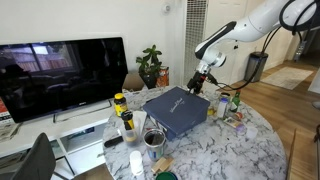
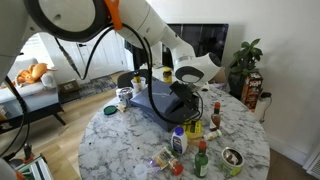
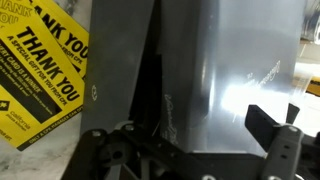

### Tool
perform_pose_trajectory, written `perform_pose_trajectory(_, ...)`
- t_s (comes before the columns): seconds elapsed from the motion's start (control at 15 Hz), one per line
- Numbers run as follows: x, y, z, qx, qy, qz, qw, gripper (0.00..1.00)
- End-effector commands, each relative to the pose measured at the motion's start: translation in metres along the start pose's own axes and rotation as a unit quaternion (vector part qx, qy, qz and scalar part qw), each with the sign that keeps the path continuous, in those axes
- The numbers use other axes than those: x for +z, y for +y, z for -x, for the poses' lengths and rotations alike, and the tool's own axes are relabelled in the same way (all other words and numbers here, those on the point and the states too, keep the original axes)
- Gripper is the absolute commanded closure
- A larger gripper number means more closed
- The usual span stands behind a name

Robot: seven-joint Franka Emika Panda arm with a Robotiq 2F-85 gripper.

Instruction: Remove the lid from the gray shoe box and place it on the table

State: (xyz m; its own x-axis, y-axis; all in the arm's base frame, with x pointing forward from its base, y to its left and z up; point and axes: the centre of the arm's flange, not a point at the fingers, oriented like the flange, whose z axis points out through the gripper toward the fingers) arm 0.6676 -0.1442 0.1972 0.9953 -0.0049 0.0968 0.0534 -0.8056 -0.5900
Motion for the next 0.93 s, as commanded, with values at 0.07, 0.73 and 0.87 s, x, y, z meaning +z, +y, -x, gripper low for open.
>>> perform_pose_trajectory(0.07,0.004,0.008,-0.003,0.019,-0.017,-0.022,0.9994,0.19)
perform_pose_trajectory(0.73,-0.031,0.014,0.014,0.055,-0.044,-0.091,0.9934,0.95)
perform_pose_trajectory(0.87,-0.043,0.007,0.024,0.051,-0.056,-0.113,0.9907,1.0)
